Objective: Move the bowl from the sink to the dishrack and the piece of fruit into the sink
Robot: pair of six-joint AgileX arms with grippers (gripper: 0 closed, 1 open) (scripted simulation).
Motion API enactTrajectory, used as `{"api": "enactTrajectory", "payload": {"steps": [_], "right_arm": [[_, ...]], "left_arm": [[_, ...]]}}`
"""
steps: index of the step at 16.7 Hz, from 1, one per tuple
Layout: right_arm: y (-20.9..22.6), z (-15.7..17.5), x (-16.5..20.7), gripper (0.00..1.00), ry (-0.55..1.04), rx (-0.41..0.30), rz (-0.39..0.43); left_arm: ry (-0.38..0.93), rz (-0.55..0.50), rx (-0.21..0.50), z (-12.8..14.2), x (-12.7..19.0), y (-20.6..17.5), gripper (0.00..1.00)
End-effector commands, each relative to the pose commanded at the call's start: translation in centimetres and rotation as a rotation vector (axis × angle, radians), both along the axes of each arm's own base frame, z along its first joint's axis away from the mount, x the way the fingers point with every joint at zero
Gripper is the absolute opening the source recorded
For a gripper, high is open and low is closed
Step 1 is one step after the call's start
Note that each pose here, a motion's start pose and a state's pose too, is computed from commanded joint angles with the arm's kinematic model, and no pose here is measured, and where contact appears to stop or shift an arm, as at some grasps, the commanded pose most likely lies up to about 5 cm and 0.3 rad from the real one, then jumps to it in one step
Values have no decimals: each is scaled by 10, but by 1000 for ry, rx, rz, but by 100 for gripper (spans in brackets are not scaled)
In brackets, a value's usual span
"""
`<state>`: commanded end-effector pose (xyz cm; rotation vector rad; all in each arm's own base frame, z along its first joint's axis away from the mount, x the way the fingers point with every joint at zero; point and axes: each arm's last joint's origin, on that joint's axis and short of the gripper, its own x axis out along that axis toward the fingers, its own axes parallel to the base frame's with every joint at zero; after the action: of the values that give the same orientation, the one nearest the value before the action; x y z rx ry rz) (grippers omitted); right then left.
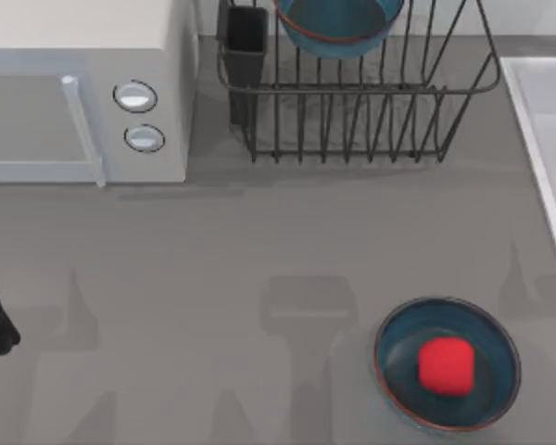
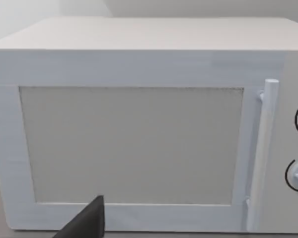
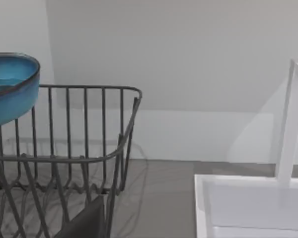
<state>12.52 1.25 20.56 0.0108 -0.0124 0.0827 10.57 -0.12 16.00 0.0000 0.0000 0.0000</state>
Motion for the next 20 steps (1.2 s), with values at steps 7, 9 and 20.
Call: {"api": "enactTrajectory", "payload": {"steps": [7,9,20], "right_arm": [[-13,-45,-19,100,12,-11,-81],[-14,-46,-20,100,12,-11,-83],[-14,-46,-20,100,12,-11,-83]], "left_arm": [[0,0,0,0,0,0,100],[0,0,0,0,0,0,100],[0,0,0,0,0,0,100]]}}
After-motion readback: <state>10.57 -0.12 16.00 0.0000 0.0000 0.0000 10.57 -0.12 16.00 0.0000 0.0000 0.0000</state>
